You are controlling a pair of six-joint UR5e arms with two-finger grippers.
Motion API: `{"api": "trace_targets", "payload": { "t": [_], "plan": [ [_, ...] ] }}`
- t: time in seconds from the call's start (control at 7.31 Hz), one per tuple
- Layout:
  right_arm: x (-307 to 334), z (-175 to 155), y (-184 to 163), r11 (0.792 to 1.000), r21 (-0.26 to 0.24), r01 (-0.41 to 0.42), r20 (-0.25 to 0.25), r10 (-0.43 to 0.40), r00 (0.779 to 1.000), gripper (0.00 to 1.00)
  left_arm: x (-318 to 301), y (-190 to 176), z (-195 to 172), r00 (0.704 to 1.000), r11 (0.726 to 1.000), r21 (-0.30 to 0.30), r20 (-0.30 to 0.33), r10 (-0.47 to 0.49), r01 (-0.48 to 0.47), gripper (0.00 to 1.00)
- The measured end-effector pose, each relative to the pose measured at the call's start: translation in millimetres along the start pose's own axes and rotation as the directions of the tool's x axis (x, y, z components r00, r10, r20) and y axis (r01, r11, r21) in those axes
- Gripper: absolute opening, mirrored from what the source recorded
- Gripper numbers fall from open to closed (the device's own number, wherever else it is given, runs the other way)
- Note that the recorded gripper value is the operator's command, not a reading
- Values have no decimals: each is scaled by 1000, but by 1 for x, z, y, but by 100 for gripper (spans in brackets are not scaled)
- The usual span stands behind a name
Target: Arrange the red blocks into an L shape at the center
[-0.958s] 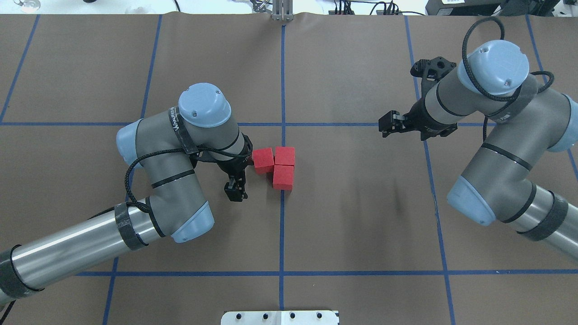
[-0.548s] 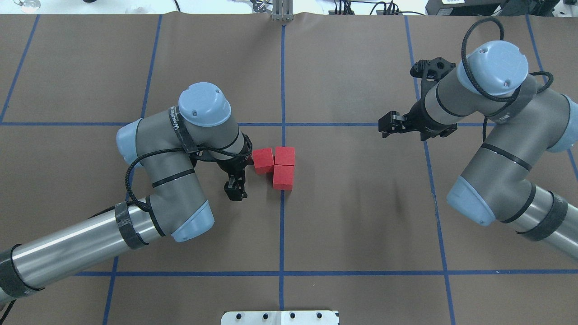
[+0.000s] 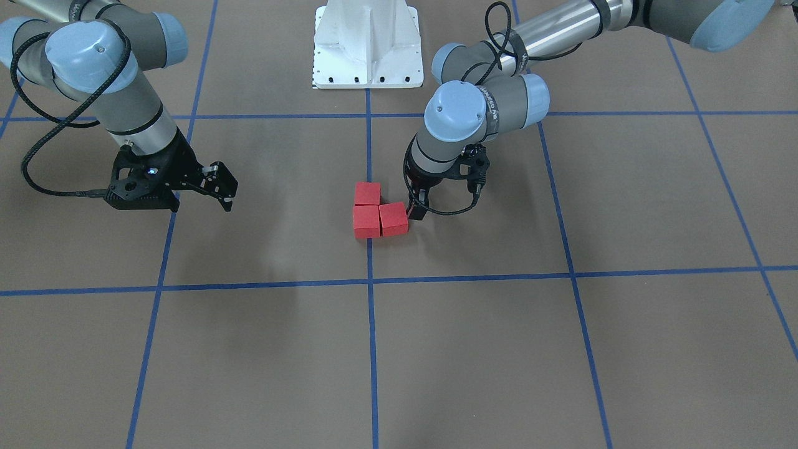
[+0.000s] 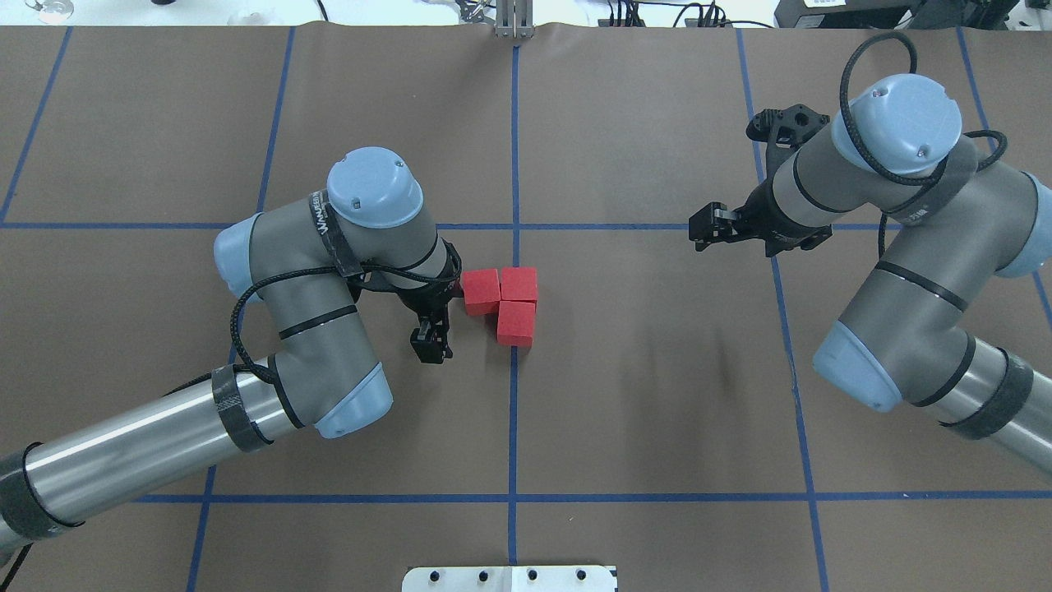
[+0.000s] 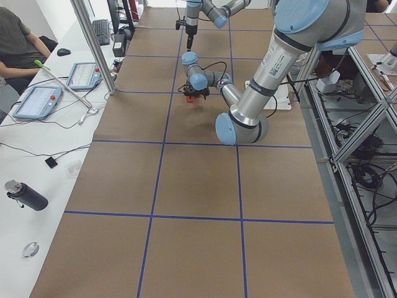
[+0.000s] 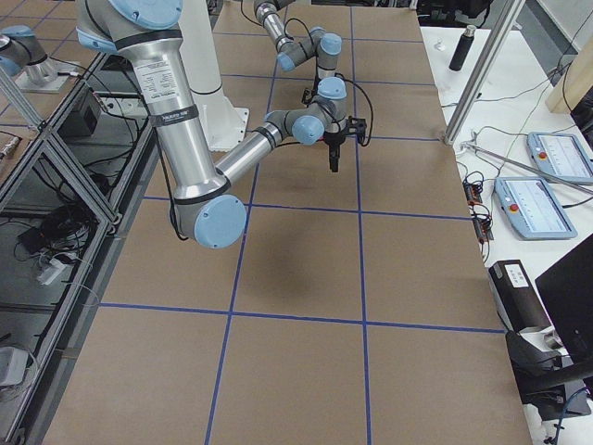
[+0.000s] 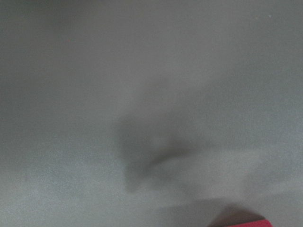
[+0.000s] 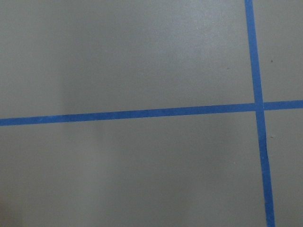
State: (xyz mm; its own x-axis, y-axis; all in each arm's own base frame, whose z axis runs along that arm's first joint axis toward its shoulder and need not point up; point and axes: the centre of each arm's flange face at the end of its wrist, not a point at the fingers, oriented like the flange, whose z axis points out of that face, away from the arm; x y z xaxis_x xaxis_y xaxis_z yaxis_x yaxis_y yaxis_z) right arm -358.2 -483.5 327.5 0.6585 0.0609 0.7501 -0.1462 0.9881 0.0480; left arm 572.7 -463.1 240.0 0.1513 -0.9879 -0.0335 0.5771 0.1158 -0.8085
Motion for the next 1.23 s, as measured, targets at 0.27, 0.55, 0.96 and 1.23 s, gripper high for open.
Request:
{"api": "trace_targets", "payload": {
  "t": [0.27, 0.55, 0.96, 1.23],
  "plan": [
    [0, -1, 0, 1000, 1, 0, 1, 0, 1000, 100, 2, 6, -2, 1000, 1000, -3, -3, 2, -2, 100],
    [0, -1, 0, 1000, 2, 0, 2, 0, 1000, 100, 3, 5, -1, 1000, 1000, 1, -2, -1, 1, 100],
    [0, -1, 0, 1000, 1, 1, 2, -1, 1000, 100, 10, -6, -3, 1000, 1000, 21, 0, 14, -14, 100],
    [0, -1, -1, 1000, 2, 2, 0, -2, 1000, 100, 14, -9, -18, 1000, 1000, 13, -13, 23, -23, 100]
  ]
}}
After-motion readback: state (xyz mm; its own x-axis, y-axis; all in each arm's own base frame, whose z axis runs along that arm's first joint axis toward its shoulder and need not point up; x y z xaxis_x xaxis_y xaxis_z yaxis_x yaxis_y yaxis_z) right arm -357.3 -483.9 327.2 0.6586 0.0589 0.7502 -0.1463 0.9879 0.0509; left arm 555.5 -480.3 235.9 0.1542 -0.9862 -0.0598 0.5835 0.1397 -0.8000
